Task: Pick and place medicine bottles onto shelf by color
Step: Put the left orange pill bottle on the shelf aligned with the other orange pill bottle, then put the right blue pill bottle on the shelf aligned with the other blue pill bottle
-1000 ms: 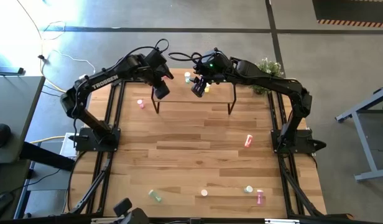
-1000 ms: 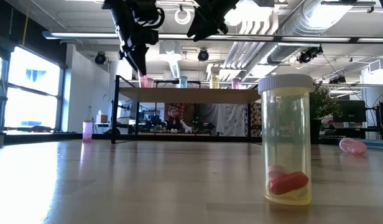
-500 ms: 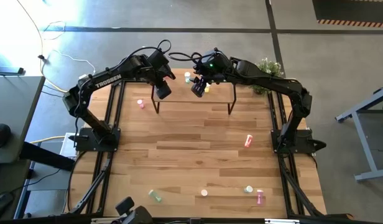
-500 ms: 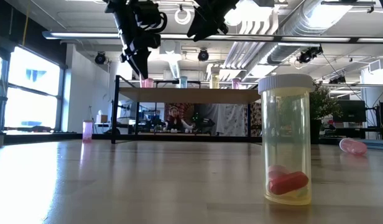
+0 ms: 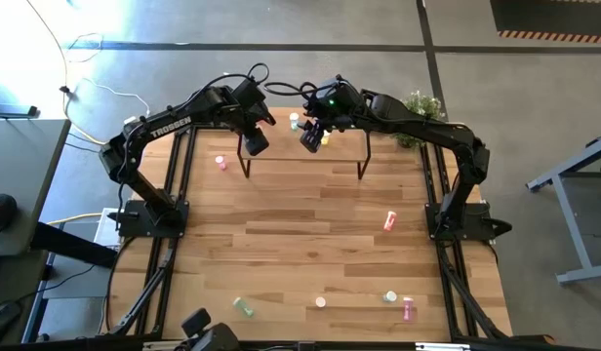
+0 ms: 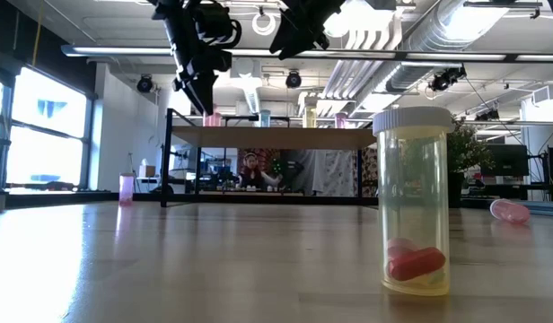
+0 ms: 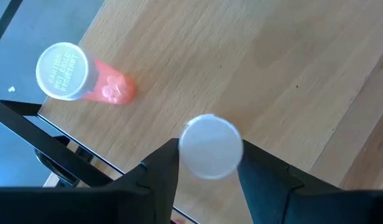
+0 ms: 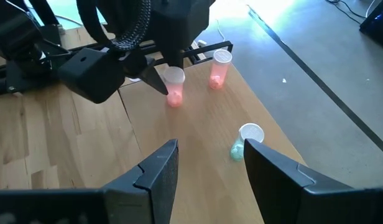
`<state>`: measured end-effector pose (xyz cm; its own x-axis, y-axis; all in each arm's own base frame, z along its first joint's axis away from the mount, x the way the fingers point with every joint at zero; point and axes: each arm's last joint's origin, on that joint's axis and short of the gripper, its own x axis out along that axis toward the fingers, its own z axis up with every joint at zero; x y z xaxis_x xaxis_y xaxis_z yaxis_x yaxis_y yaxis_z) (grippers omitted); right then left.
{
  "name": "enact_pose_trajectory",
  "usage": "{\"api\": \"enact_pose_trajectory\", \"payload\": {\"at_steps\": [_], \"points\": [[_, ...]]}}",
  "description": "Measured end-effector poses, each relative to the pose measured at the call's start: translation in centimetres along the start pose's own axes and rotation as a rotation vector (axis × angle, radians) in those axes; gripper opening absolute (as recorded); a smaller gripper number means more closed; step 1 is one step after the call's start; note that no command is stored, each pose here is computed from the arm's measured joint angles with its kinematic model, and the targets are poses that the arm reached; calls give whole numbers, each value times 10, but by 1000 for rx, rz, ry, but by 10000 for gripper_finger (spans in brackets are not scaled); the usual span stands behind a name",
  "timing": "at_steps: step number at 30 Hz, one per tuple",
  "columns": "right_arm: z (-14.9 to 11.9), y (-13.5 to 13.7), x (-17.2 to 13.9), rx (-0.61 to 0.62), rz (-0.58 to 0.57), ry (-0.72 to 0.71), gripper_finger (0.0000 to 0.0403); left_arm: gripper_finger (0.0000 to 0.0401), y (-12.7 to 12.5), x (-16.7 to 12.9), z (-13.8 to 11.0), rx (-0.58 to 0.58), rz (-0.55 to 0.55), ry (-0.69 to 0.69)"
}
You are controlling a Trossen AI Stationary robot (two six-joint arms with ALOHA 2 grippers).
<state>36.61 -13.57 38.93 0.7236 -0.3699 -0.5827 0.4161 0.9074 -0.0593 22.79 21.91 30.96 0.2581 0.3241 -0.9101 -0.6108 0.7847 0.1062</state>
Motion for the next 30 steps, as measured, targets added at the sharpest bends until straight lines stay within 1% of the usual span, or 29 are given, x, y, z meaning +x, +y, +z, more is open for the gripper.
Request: {"api": "enact_pose_trajectory", "payload": {"at_steps": [8,16,20,24,30], "points": [[0,0,0,0,2,0,174,180,0,0,0,-2,7,-2],[-3,0,0,6,5,34,174,186,1,-1,0,0,42,-1],[-7,1,0,63,27,71,174,186,0,-8,-1,2,40,-22],[-9,3,-3,85,64,101,174,184,0,-18,-3,0,41,-46],[-12,12,-22,98,92,145,174,184,-2,-37,-11,-16,37,-73]]}}
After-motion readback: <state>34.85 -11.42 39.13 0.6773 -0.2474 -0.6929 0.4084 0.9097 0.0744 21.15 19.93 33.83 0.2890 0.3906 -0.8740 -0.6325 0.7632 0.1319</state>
